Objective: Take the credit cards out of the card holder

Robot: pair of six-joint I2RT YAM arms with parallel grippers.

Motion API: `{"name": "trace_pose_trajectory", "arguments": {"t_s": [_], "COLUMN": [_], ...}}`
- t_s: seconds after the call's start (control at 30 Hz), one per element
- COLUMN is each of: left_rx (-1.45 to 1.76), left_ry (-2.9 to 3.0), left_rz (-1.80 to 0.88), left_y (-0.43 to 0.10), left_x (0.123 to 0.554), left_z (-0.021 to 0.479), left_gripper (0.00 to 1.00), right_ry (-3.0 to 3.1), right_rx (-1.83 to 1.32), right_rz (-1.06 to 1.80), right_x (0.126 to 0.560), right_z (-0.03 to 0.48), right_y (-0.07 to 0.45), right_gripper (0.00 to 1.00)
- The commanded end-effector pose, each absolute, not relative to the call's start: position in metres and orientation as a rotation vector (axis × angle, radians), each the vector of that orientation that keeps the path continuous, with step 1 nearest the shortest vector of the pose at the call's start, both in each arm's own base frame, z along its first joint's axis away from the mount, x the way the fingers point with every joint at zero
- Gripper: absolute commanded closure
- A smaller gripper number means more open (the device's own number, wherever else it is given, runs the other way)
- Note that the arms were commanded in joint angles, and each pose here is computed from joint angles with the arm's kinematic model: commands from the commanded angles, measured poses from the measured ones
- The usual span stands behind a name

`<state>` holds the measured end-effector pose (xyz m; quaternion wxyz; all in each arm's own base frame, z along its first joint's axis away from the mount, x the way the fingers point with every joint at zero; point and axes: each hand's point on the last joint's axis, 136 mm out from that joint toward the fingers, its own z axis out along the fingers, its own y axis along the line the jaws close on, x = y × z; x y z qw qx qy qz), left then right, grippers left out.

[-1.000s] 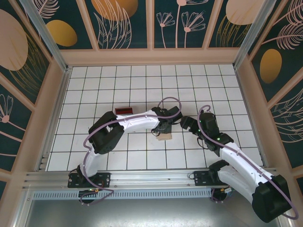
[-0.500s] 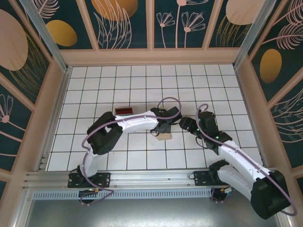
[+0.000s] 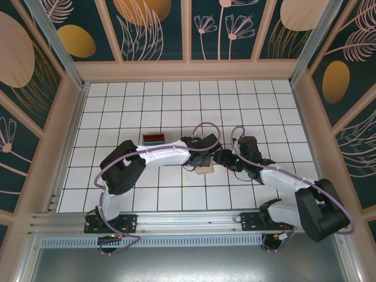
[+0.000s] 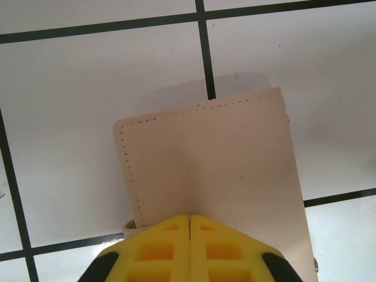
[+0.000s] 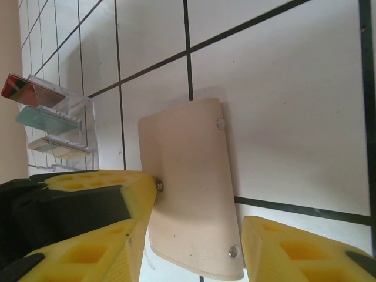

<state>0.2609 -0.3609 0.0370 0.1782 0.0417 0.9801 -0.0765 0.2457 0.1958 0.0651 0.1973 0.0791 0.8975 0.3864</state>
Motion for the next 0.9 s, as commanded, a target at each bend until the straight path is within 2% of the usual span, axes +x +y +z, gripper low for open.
{"name": "trace_pose_trajectory", "arguments": {"t_s": [0.0,0.3,0.53,0.87], "left_rx": [0.142,0.143,0.115,0.116], "left_ry": [2.753,2.729,2.673,2.609], "left_rz": [-0.273,-0.25,-0.226,-0.344], "left_y": [-0.364,-0.357,-0.341,-0.354], "left_x": [0.262,0.263,0.268,0.273], "left_z": [0.049,0.059,0.088,0.13], "left_gripper": [1.0,1.0,1.0,1.0], "right_ry": [2.503,2.583,2.601,2.55], "right_rx": [0.214,0.252,0.255,0.194], "right_rz": [1.18,1.185,1.101,1.075], "right_x": [0.245,0.246,0.252,0.263], "right_z": [0.063,0.038,0.036,0.064], "right_y": [0.207,0.213,0.208,0.21], "right_gripper": [0.53,0.54,0.54,0.45]}}
